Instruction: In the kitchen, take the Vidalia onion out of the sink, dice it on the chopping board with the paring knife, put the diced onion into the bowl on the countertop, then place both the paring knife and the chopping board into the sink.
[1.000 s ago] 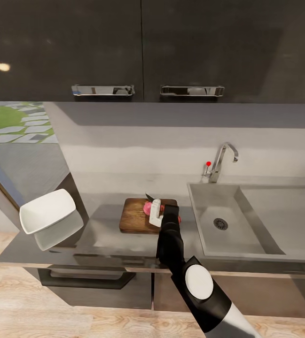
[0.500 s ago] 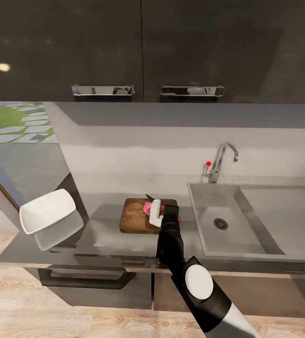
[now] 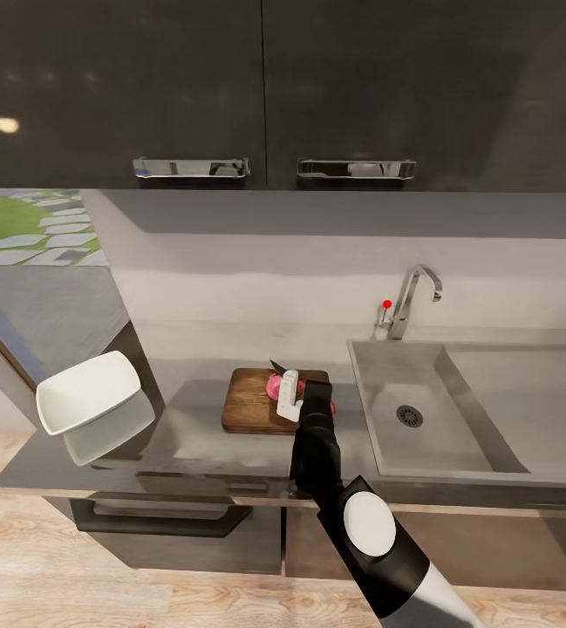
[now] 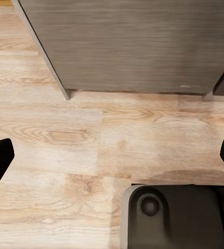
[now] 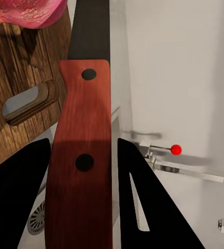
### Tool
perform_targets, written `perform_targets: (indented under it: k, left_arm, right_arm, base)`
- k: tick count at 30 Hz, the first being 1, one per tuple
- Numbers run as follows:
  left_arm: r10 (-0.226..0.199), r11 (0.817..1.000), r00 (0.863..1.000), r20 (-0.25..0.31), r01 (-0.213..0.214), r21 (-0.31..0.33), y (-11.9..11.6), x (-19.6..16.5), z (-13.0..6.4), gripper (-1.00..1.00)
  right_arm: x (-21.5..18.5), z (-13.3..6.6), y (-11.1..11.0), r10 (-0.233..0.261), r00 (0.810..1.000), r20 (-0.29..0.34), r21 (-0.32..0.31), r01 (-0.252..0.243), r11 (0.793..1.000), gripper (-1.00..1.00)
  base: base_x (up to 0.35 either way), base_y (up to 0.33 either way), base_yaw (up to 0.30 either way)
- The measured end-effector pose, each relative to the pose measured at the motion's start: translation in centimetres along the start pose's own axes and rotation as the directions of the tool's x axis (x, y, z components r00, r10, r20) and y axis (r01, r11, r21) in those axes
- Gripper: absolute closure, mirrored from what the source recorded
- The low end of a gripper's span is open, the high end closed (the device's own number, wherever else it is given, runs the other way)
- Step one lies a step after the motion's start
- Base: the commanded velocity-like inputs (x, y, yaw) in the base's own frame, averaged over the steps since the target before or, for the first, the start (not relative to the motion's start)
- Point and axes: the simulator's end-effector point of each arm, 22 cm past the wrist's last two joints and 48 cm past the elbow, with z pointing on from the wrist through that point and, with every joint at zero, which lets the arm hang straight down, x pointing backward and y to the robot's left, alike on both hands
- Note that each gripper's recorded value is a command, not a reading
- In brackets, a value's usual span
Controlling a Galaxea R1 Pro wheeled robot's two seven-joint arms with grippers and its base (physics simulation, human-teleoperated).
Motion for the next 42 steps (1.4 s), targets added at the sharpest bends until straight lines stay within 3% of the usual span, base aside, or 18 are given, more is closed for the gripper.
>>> perform_targets:
  k: [42]
  left_arm:
    - [0.0,1.0,1.0,-0.001,0.0,0.0,0.0,0.03,0.0,-1.0]
  right_arm:
    - [0.12,0.21,0.58,-0.009,1.0,-0.005,-0.011,0.009,1.0,1.0]
  base:
    - [0.0,0.022,0.0]
